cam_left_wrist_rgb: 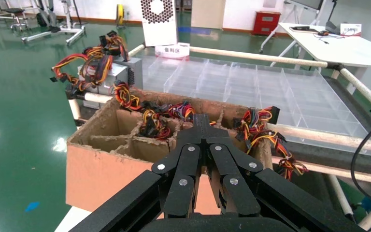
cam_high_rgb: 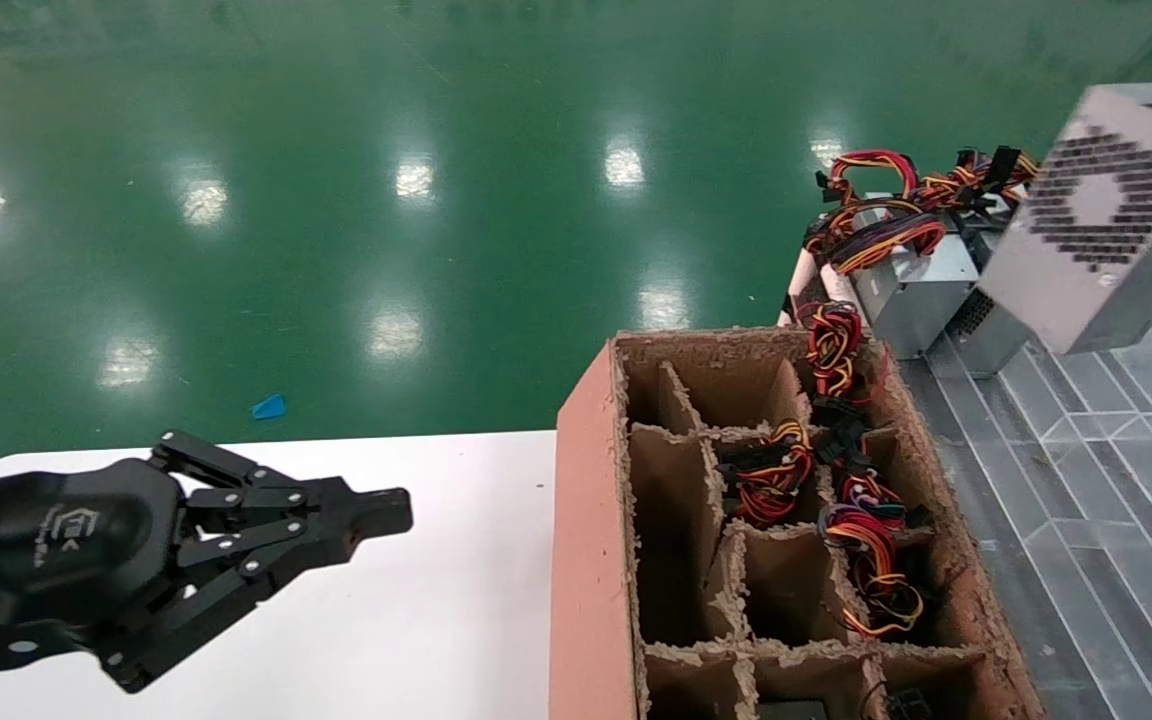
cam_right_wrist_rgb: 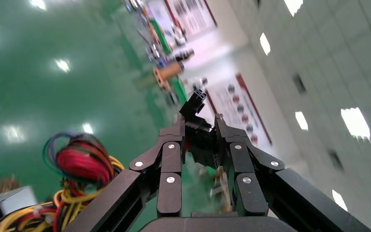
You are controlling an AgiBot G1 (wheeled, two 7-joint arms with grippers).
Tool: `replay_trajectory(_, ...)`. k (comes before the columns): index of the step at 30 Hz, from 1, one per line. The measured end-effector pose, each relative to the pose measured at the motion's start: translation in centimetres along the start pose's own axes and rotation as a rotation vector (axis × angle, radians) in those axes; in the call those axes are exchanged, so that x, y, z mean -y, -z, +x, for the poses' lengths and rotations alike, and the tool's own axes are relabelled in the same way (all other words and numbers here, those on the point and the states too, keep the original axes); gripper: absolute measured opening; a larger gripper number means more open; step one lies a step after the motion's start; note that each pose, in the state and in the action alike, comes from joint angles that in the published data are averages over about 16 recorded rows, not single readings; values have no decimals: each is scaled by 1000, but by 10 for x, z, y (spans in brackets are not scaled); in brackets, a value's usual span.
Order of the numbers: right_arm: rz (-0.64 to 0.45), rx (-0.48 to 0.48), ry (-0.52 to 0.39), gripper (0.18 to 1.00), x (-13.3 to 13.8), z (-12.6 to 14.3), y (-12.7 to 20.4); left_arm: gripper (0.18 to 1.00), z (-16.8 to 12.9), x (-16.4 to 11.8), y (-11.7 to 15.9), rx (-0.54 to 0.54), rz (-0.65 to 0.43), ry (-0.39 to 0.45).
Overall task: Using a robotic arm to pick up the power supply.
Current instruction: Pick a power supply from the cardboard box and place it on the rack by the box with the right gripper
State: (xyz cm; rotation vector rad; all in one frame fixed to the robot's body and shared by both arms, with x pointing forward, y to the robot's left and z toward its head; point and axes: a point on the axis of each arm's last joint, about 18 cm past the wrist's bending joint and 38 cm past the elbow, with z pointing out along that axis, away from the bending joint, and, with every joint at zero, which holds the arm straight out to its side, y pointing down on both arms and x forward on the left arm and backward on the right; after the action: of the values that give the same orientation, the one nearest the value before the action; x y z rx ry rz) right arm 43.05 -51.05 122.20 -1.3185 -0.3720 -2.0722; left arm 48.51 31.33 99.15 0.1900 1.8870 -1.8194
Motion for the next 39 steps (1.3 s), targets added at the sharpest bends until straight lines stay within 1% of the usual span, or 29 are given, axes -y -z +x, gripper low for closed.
replay_trajectory(5, -92, -50, -48, 300, -29, 2, 33, 191, 0, 0, 0, 0, 0, 0)
replay_trajectory(11, -190, -105, -119, 299, -65, -7, 65, 191, 0, 0, 0, 0, 0, 0)
replay_trajectory(16, -270, -151, -180, 299, -94, -19, 84, 191, 0, 0, 0, 0, 0, 0)
replay_trajectory(21, -365, -207, -239, 298, -124, -32, 96, 191, 0, 0, 0, 0, 0, 0)
replay_trajectory(26, -454, -257, -294, 298, -152, -46, 95, 191, 0, 0, 0, 0, 0, 0)
replay_trajectory(30, -502, -285, -329, 298, -168, -57, 86, 191, 0, 0, 0, 0, 0, 0)
replay_trajectory(34, -520, -294, -352, 298, -177, -68, 69, 191, 0, 0, 0, 0, 0, 0)
replay_trajectory(39, -509, -287, -371, 297, -181, -79, 45, 191, 0, 0, 0, 0, 0, 0)
